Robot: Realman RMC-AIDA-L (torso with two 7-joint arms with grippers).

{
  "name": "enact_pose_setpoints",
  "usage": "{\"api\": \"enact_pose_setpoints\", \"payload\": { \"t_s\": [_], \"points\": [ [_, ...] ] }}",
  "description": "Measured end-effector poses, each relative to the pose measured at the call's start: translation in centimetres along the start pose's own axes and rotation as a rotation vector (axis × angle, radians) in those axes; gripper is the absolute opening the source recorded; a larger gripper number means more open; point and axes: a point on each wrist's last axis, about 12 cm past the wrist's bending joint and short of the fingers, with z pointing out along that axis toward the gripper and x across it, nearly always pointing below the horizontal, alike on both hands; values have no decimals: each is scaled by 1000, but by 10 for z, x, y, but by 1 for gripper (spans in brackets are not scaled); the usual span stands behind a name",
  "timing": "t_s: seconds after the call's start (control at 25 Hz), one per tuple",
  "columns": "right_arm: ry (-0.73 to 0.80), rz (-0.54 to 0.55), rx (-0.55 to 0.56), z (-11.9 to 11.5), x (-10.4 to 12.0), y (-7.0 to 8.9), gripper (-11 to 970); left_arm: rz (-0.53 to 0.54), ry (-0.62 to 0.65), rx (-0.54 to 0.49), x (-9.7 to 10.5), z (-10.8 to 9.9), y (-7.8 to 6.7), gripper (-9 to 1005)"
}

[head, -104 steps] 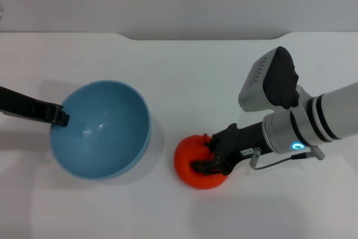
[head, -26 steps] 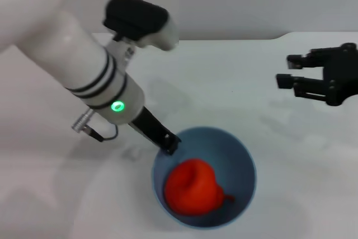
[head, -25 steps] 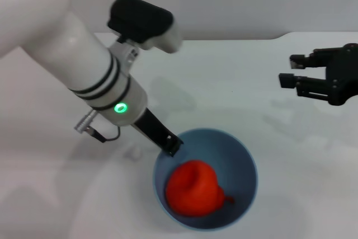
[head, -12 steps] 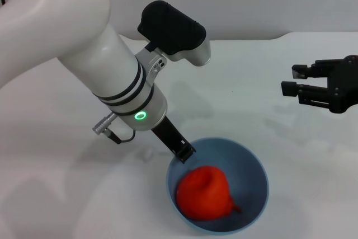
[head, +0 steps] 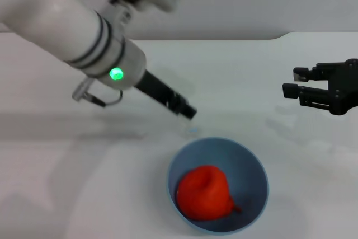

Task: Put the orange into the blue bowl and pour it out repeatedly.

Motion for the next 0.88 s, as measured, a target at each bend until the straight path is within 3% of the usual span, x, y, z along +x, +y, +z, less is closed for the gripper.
{"api": "enact_pose_setpoints", "payload": {
  "t_s": [0.12,0.28,0.4,0.64,0.76,0.88],
  "points": [
    [0,29,9,2,6,-3,429,-55,-140,17,1,-21,17,524],
    [-1,79,27,4,16,-8,429,-186,-402,134,15,-43,42,682],
    [-5,121,51,7,24,-13,429,-316,-619,257,34,-55,64,712],
    [-123,267,90,11,37,-25,429,-564,-1029,485,98,-66,103,771],
    [-295,425,115,1,45,-36,429,-632,-1182,512,129,-70,112,781],
    [-500,636,163,-13,66,-49,429,-664,-1361,453,163,-75,120,781]
  ]
}}
